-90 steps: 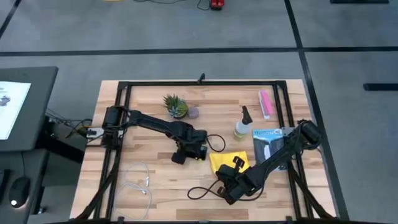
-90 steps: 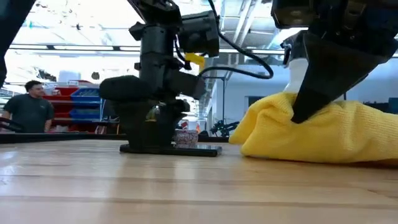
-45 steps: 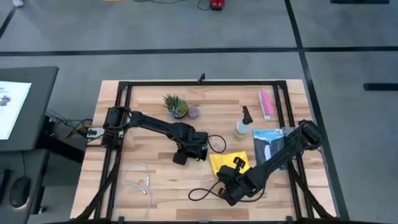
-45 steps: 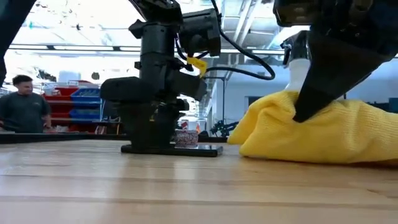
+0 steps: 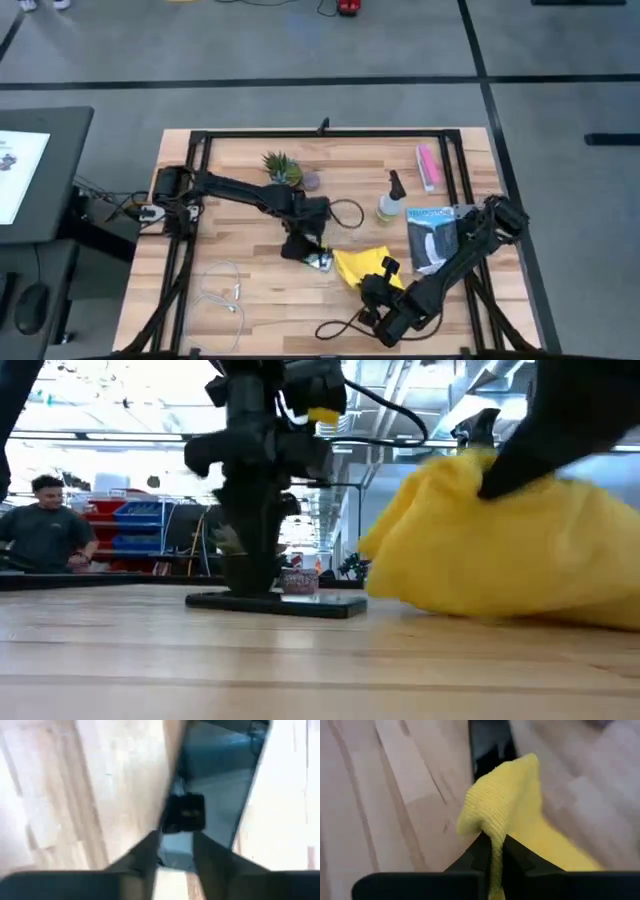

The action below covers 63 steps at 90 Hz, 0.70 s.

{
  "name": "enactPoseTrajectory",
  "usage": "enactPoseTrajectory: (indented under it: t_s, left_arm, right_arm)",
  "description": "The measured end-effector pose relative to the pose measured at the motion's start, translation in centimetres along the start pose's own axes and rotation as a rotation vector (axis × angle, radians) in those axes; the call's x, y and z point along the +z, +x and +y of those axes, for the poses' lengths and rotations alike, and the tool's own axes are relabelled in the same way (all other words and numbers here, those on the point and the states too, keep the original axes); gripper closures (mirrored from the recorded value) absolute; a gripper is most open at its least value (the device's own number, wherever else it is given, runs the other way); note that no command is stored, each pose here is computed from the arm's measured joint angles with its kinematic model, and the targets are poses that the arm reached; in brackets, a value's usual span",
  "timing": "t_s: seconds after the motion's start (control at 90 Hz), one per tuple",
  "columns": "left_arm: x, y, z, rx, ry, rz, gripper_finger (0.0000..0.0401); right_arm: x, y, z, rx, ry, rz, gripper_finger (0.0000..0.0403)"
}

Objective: Apply microfiber cloth
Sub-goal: Wipe the back side of the cellphone using the yellow microfiber cloth

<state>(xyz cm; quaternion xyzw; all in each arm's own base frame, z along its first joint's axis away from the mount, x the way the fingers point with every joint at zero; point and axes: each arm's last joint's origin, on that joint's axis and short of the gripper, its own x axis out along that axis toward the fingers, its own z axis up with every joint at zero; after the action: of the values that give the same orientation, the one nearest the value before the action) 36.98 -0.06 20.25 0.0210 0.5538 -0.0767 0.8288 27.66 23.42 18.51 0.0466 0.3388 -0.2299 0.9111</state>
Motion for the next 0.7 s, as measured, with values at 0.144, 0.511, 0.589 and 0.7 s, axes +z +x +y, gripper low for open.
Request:
enactPoseTrajectory:
  t_s: [0.144, 0.511, 0.589, 0.7]
  left_arm:
    - [0.1, -2.0, 0.3, -0.032, 0.036, -0.057, 0.0397]
    - [0.0, -0.6, -3.6, -0.179, 0.388, -0.014, 0.0264]
    - [-0.1, 0.5, -4.2, -0.183, 0.408, 0.016, 0.0210]
    - [-0.4, 2.4, -4.9, -0.168, 0.425, 0.074, 0.0138]
  right_arm:
    - [0.1, -1.5, 0.0, 0.002, -0.016, -0.070, 0.0390]
    - [0.4, -1.4, -0.1, -0.011, -0.013, -0.087, 0.0390]
    - [0.5, -1.3, -0.2, -0.015, -0.010, -0.086, 0.0390]
    - [0.5, -1.3, -0.2, -0.015, -0.010, -0.085, 0.0390]
